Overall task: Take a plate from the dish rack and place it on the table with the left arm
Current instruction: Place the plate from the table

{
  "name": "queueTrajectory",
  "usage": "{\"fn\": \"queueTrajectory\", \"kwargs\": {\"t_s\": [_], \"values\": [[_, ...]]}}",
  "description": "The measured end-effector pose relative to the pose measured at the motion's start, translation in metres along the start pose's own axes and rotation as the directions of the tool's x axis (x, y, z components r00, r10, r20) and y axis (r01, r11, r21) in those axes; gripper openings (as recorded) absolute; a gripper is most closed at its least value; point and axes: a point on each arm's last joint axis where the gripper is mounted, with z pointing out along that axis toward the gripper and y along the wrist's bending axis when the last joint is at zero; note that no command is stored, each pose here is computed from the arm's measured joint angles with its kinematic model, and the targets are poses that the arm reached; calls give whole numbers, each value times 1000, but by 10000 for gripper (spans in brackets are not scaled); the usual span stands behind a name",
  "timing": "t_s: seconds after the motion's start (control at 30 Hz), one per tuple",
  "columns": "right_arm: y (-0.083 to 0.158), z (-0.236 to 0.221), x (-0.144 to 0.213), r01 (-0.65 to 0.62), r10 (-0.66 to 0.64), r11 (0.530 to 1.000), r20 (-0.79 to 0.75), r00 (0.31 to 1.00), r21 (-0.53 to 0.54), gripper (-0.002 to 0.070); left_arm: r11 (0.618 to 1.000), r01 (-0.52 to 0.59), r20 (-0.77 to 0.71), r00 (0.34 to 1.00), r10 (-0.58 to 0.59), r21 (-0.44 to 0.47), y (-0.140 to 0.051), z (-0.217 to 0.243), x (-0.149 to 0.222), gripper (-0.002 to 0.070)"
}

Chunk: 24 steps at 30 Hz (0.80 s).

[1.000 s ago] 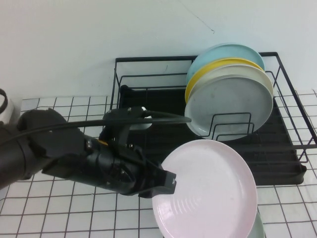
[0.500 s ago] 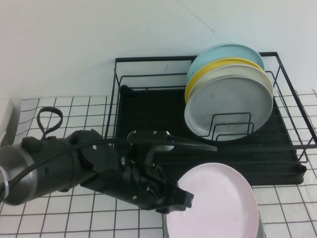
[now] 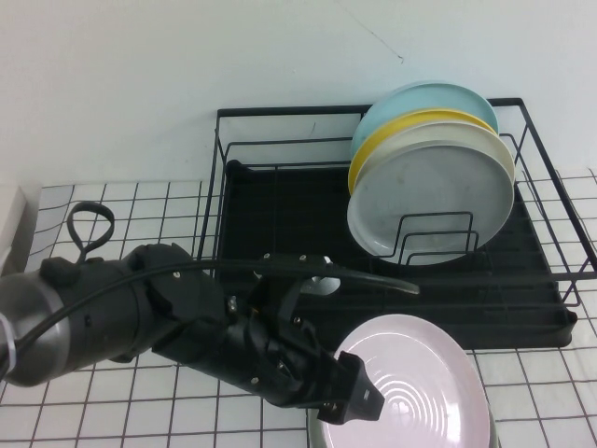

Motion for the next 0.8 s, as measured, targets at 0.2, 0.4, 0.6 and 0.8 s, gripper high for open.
{"fn": "queueTrajectory", "kwargs": {"t_s": [0.2, 0.4, 0.6, 0.8], "values": [[0, 0, 0, 0, 0, 1000, 0, 1000, 0, -3, 1000, -5, -3, 1000, 5, 1, 0, 0, 0, 501], [0, 0, 0, 0, 0, 1000, 0, 1000, 0, -3, 1000, -7, -10, 1000, 7, 1, 0, 0, 1, 575], [0, 0, 0, 0, 0, 1000, 0, 1000, 0, -3, 998, 13, -46, 999, -16, -64, 5, -1, 4, 556], [0, 0, 0, 0, 0, 1000, 0, 1000, 0, -3, 992, -7, -63, 998, -1, -124, 8, -7, 7, 553]]}}
